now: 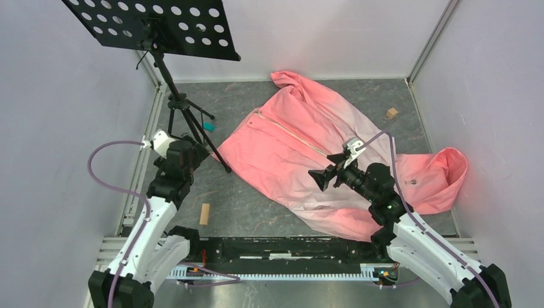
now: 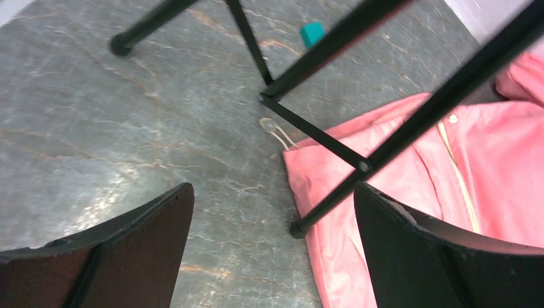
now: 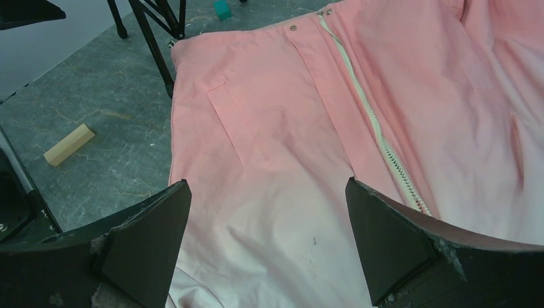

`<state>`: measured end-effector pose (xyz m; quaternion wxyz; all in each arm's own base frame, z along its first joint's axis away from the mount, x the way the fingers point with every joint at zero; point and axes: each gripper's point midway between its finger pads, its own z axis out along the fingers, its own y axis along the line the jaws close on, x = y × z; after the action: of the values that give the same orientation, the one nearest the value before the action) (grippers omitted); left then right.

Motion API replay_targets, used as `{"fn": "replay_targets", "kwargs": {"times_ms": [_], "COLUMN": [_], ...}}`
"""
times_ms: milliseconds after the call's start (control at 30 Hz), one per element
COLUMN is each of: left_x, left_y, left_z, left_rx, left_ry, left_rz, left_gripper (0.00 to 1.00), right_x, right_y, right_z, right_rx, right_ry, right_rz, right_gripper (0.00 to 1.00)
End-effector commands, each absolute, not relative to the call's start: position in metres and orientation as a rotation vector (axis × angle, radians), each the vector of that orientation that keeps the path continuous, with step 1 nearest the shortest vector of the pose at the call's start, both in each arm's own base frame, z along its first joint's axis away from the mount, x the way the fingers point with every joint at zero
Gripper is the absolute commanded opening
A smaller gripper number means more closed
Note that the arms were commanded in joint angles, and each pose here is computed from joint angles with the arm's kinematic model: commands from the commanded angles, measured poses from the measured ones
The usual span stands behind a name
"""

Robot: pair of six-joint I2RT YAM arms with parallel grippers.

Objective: Zip up the jacket

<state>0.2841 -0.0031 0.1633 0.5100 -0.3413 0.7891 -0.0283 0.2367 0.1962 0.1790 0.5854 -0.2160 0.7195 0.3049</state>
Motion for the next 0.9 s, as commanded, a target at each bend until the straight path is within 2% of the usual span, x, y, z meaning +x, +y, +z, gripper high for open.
{"fn": "replay_targets", "kwargs": {"times_ms": [0, 167, 333, 667, 867], "left_x": [0.275, 0.277, 0.298, 0.342, 0.354], "left_y": [0.021, 0.053, 0.068, 0.071, 0.078], "left_z": [0.183, 0.182, 0.173, 0.155, 0.151], "left_rx": [-0.944, -1.095, -1.182, -1.212, -1.194], "left_ry": [1.836, 1.796, 1.756, 1.699, 1.582], "left_rz": [-0.077, -0.123, -0.246, -0.348, -0.37], "left_gripper": [1.0, 1.0, 1.0, 1.0, 1.0], "right_x": [0.234, 0.23, 0.229, 0.23, 0.23], "right_y": [0.199, 0.199, 0.199, 0.2, 0.2], "right_z": [0.193, 0.197, 0.198, 0.199, 0.2], "right_rx": [-0.51, -0.509, -0.509, -0.5, -0.5], "right_ry": [1.614, 1.602, 1.598, 1.596, 1.597], "right_rz": [0.736, 0.752, 0.759, 0.763, 0.765], "right_gripper": [0.97, 0.97, 0.97, 0.97, 0.97]}}
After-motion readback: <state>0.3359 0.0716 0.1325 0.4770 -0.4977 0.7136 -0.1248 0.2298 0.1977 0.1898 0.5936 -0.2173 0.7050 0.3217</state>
